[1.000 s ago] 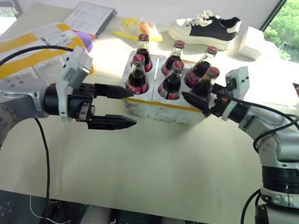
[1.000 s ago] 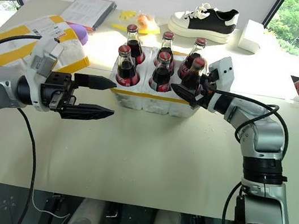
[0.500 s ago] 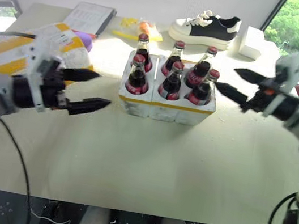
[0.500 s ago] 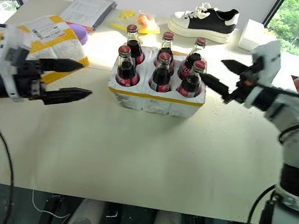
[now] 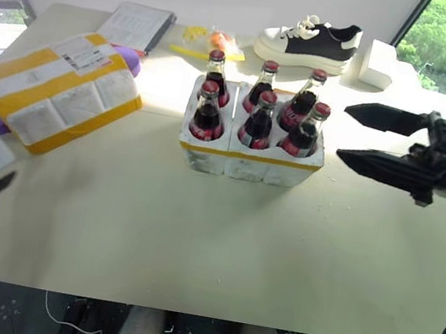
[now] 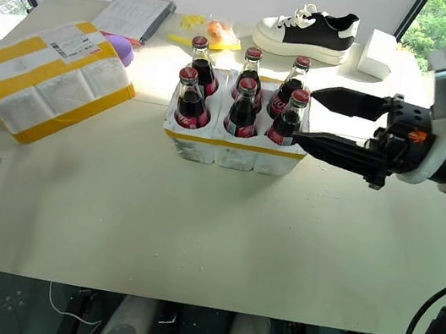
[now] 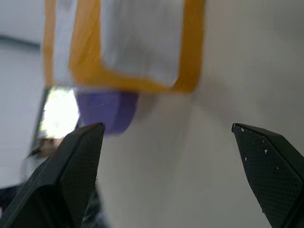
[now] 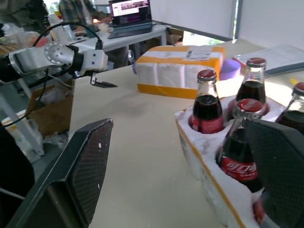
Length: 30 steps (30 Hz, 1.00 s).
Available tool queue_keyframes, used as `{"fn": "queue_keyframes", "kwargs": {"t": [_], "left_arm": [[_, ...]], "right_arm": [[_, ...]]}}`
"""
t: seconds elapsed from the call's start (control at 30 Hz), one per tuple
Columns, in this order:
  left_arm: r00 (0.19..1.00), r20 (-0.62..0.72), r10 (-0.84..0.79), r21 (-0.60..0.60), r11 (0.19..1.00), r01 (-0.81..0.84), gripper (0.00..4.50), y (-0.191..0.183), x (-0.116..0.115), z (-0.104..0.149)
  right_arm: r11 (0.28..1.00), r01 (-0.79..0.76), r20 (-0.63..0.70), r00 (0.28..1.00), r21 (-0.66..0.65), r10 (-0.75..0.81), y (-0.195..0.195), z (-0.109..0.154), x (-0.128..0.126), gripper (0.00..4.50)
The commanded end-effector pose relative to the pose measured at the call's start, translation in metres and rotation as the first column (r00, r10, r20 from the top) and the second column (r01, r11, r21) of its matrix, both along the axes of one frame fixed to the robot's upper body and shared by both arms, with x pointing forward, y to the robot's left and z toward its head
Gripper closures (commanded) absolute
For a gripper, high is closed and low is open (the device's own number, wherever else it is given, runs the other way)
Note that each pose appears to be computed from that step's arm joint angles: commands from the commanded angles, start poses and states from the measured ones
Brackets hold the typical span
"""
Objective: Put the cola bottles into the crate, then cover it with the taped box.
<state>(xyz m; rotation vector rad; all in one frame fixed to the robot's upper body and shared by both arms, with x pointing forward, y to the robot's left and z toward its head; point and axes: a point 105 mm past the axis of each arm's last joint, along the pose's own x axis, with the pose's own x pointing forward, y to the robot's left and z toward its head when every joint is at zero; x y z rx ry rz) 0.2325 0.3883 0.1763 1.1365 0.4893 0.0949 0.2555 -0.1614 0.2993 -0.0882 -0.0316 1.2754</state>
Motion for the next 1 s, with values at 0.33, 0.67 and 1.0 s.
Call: {"fn": "queue_keyframes", "kwargs": {"t": [0.33, 0.67, 1.0], "left_arm": [[0.996, 0.090, -0.008, 0.278, 0.960, -0.017, 0.00, 0.035, 0.071, -0.008], [0.993, 0.105, -0.045, 0.265, 0.964, 0.016, 0.00, 0.035, 0.114, -0.023], [0.993, 0.116, -0.033, 0.219, 0.976, 0.007, 2.87, 0.029, 0.133, -0.029]], "right_arm": [[0.998, -0.063, 0.066, 0.996, 0.006, 0.063, 0.013, 0.010, -0.020, 0.04], [1.000, 0.030, 0.093, 0.995, 0.004, -0.030, 0.005, 0.016, -0.034, 0.04], [0.993, 0.117, 0.095, 0.988, 0.025, -0.118, -0.008, 0.019, -0.036, 0.00]]}}
